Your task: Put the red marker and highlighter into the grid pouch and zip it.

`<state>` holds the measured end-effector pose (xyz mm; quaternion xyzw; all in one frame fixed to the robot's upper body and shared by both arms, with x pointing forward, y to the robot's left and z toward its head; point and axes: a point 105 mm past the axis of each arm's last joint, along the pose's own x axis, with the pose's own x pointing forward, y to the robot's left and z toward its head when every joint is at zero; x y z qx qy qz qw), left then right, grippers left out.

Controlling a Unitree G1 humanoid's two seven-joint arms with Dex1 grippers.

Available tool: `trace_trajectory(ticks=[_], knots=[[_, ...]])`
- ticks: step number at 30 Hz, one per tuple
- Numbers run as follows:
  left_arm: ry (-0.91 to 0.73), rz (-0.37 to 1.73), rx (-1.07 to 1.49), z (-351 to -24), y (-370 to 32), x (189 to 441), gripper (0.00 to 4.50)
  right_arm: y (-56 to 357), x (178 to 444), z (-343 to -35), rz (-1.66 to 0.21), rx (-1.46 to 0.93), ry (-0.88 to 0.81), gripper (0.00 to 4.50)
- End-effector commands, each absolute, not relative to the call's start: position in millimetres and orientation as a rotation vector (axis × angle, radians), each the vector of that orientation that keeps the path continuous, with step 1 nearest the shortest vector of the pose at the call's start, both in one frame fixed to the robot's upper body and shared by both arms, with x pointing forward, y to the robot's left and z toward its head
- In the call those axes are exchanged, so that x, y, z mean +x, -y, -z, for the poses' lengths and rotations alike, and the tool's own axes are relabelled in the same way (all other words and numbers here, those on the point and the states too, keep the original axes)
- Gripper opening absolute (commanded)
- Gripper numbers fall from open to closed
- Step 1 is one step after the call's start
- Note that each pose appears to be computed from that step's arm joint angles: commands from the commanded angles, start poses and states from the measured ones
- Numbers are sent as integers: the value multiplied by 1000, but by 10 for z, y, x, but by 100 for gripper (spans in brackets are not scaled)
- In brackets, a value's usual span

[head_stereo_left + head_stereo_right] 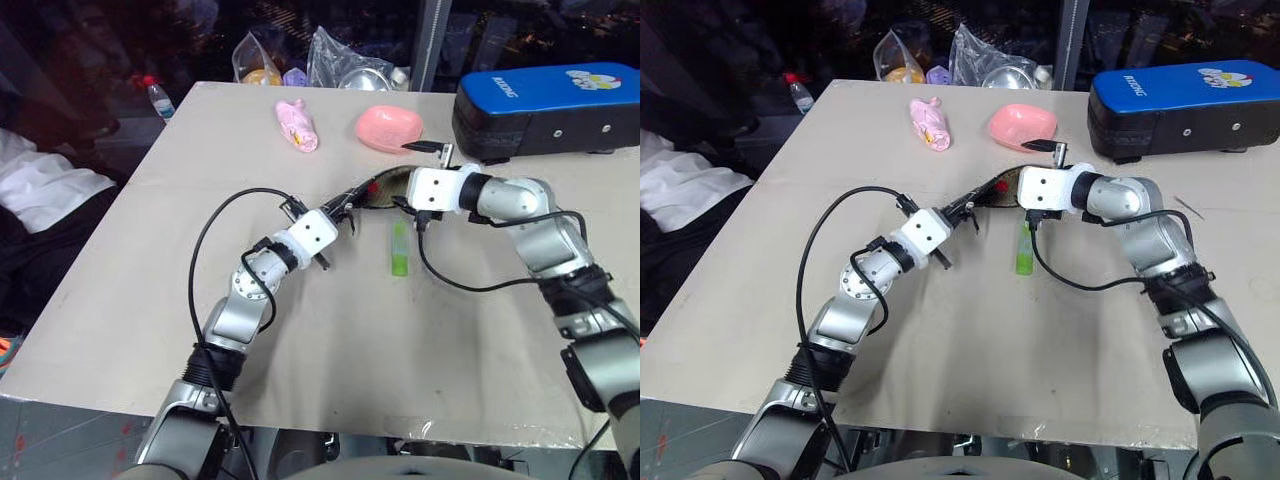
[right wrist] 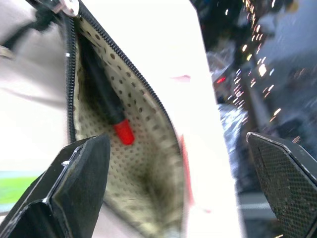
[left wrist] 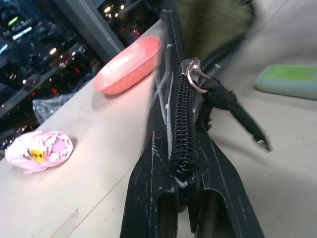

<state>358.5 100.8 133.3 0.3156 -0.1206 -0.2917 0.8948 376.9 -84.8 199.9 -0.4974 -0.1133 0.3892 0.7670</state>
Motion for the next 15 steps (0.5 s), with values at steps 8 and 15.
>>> trace_trajectory(ticks=[8,15], knots=[[267,527,605,-1462,-1143,3641,0,796,3113,-1265,-683,-315,-272,446],[260,523,609,-1434,-1156,3624,0,721,3114,-1023,-565,-223,-392,446]])
